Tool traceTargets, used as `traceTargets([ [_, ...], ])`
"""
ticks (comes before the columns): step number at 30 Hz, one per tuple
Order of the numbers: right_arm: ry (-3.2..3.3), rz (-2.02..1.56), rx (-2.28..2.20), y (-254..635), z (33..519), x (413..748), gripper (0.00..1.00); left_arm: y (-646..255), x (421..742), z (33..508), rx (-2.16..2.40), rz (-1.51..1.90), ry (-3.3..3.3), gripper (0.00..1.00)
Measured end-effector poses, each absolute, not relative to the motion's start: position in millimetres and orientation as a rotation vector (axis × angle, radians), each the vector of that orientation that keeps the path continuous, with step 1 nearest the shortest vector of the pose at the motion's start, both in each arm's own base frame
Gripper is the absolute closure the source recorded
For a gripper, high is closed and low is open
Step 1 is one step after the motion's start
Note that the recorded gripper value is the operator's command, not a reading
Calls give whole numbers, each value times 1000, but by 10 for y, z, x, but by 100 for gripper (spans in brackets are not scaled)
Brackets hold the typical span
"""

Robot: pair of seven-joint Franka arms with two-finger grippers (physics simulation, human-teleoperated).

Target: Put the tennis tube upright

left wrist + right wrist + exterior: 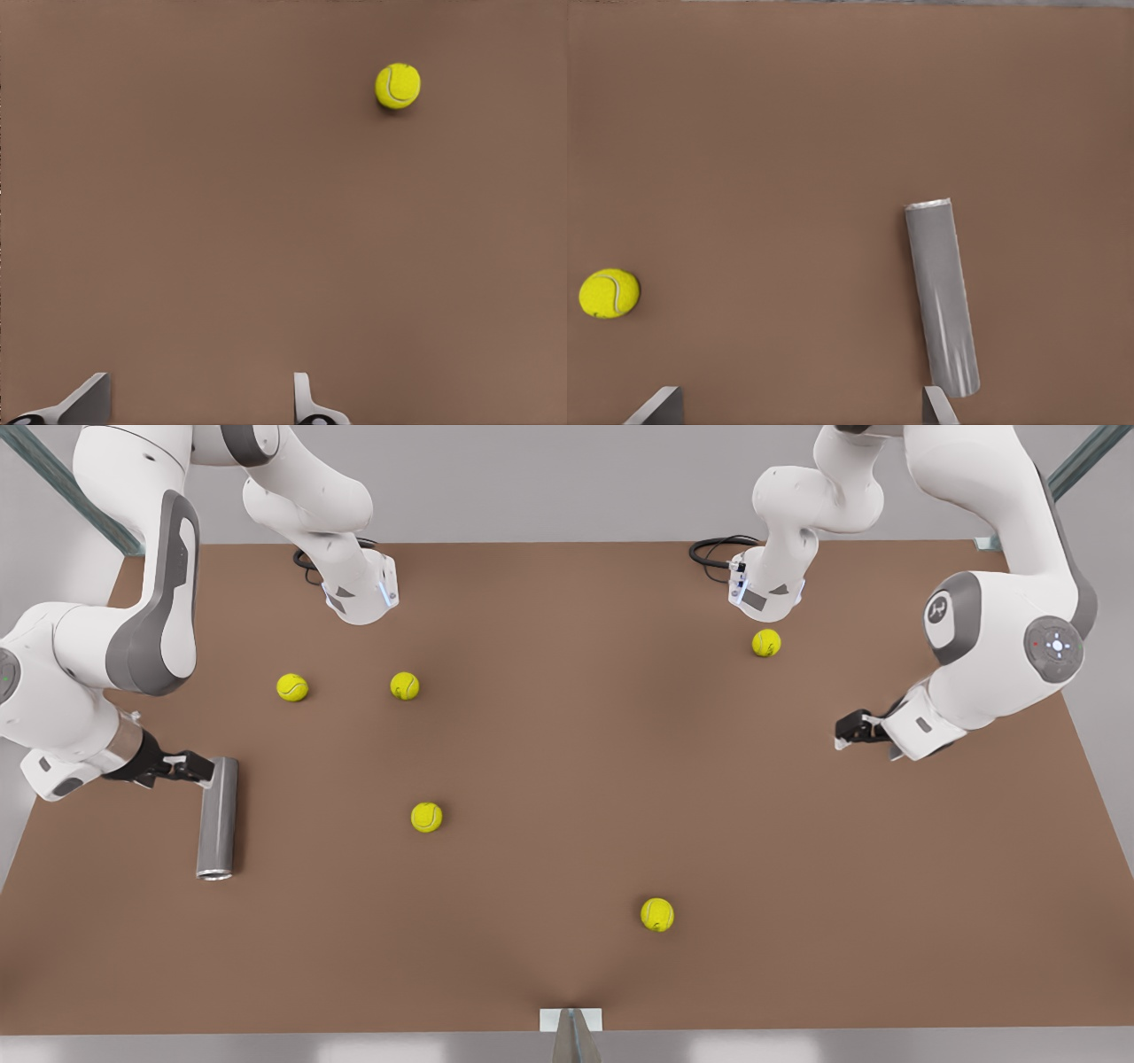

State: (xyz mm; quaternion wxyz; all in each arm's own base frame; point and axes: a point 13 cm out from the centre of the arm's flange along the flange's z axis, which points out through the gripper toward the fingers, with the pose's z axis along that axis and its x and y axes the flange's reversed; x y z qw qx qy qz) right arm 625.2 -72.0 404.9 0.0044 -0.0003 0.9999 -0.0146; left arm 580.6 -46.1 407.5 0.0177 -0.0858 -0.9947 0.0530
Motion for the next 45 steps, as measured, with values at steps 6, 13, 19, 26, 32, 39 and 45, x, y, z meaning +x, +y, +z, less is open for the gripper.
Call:
traceTargets([
  [6, 3113, -49, -25, -718, 4071, 6298, 0, -498, 5787, 4140, -306, 165, -3106, 0],
  [13, 3148, -47, -44, -730, 3778, 6357, 0, -470, 5635, 4196, -253, 178, -3068, 0],
  [19, 3317, -15, 51, -1128, 2514, 5847, 0, -445, 5590, 4188, -206, 185, -3046, 0],
  [26, 3289, -25, 135, -1678, 1648, 5672, 0, -547, 5596, 4094, -193, 171, -3027, 0],
  [32, 3248, -71, 128, -1981, 1232, 5807, 0, -522, 5591, 4087, -164, 164, -3026, 0],
  [39, 3215, -98, 102, -2251, 761, 5850, 0, -538, 5588, 4092, -132, 187, -3025, 0],
  [45, 3196, -95, 87, -2345, 558, 5796, 0, -575, 5571, 4106, -121, 193, -3022, 0],
])
